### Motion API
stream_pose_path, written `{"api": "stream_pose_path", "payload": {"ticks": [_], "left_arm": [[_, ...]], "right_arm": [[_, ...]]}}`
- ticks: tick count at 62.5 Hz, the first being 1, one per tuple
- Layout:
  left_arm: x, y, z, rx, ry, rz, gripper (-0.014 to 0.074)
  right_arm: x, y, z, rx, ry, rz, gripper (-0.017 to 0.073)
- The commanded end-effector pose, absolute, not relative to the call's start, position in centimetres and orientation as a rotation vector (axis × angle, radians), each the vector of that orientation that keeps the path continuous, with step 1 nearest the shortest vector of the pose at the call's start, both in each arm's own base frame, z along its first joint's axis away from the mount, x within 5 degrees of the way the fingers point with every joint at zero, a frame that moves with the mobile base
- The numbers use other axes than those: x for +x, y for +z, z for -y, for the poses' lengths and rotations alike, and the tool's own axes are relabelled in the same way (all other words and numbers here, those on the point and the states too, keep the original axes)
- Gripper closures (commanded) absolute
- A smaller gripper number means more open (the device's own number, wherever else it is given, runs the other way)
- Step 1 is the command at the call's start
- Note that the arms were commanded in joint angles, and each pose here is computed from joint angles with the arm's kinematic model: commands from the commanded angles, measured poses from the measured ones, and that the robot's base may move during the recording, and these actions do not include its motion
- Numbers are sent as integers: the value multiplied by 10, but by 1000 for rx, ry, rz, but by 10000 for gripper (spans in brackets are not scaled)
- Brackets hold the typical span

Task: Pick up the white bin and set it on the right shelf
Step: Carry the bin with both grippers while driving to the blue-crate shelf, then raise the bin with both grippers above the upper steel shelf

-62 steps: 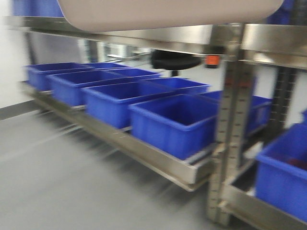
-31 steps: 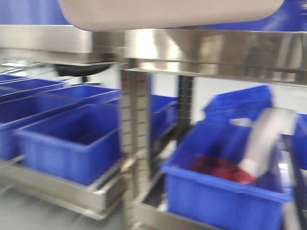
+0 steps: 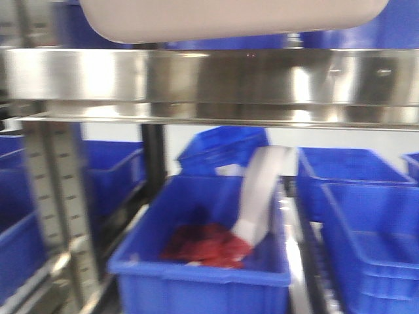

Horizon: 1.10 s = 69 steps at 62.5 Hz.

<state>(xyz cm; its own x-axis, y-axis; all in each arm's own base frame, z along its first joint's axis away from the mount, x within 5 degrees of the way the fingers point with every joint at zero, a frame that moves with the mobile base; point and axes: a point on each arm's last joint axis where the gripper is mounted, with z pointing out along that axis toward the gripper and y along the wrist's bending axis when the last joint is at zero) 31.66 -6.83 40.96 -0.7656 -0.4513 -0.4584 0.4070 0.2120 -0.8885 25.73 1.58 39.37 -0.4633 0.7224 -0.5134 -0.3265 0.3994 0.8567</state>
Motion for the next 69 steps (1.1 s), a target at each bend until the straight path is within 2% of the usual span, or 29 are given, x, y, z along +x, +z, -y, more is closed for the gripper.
{"api": "stream_pose_path", "payload": {"ticks": [1,69], "left_arm": [[280,440,86,270,-1814,-1736,720],[280,440,86,270,-1814,-1736,720]], "right_arm": [[239,426,-32,193,1469,-1502,501],[239,426,-31,199,1465,-1502,501]]}}
